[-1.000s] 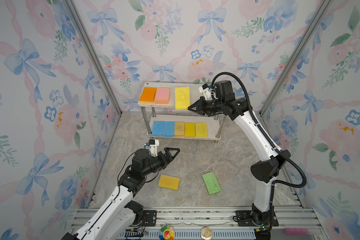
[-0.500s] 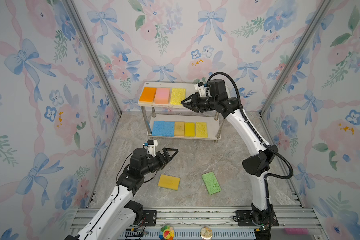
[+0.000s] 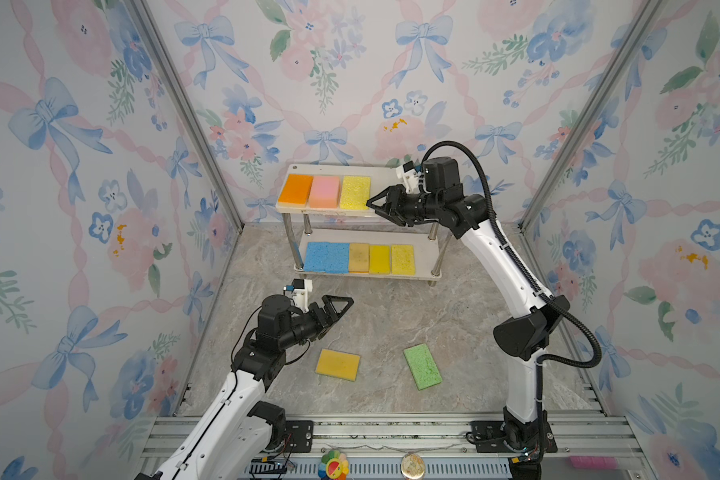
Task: Place and organize the cleaning sponges onto the shelf
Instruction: 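Set the pale yellow sponge beside the pink sponge and open the right gripper, then lower the right gripper to the green sponge on the table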
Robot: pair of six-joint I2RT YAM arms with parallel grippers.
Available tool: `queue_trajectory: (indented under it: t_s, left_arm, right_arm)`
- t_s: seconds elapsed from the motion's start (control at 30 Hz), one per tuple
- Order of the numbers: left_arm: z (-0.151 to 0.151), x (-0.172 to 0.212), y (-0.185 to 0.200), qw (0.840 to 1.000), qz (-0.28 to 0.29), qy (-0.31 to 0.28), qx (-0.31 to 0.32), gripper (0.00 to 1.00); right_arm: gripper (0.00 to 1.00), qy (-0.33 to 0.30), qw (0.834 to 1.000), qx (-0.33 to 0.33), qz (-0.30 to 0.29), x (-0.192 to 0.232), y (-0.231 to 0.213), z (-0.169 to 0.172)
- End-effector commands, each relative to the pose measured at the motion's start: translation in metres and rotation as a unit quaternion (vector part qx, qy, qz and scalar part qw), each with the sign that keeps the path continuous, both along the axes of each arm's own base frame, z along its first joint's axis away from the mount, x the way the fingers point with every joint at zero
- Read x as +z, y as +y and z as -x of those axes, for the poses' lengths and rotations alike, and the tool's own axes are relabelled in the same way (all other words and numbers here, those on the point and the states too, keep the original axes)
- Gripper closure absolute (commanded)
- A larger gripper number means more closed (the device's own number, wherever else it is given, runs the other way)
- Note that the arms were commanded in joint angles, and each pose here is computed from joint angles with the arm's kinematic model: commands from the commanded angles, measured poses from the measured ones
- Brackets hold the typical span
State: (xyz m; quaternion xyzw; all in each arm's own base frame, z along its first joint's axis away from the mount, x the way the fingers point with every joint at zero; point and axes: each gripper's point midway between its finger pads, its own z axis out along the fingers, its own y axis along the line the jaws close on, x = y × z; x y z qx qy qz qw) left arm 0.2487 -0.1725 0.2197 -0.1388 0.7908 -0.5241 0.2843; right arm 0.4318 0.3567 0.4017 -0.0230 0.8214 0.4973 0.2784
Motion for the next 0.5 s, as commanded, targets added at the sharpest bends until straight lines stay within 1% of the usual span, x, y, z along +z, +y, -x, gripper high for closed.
queue_trajectory:
  t_s: [0.0,0.1,0.17,0.23,0.27,0.33,0.43,0.47]
  left_arm:
    - [0.000,-0.003,0.009,0.999,-0.036,-0.006,0.009,0.02]
    - [-0.001,-0.015,0.020,0.995,-0.093,0.015,0.024,0.02]
    - [0.000,-0.023,0.026,0.992,-0.120,0.027,0.028,0.02]
    - [0.001,-0.028,0.029,0.990,-0.133,0.034,0.033,0.02]
    - [0.002,-0.032,0.031,0.989,-0.140,0.041,0.035,0.02]
    - [0.003,-0.040,0.033,0.986,-0.152,0.054,0.033,0.02]
    - [0.007,-0.050,0.029,0.984,-0.163,0.067,0.018,0.02]
    - [0.008,-0.052,0.026,0.984,-0.166,0.069,0.009,0.02]
  right_arm:
    - [0.52,-0.031,1.000,0.002,0.007,0.020,-0.002,0.018]
    - [0.52,-0.043,0.998,0.015,0.031,0.022,0.000,0.036]
    - [0.51,-0.046,0.996,0.021,0.067,0.014,-0.003,0.051]
    - [0.51,-0.042,0.994,0.025,0.103,0.002,-0.009,0.066]
    - [0.50,-0.051,0.990,0.031,0.126,-0.005,-0.013,0.073]
    - [0.50,-0.042,0.985,0.035,0.162,-0.022,-0.024,0.092]
    - [0.47,-0.017,0.979,0.035,0.198,-0.054,-0.049,0.122]
    - [0.44,-0.002,0.979,0.037,0.201,-0.068,-0.057,0.132]
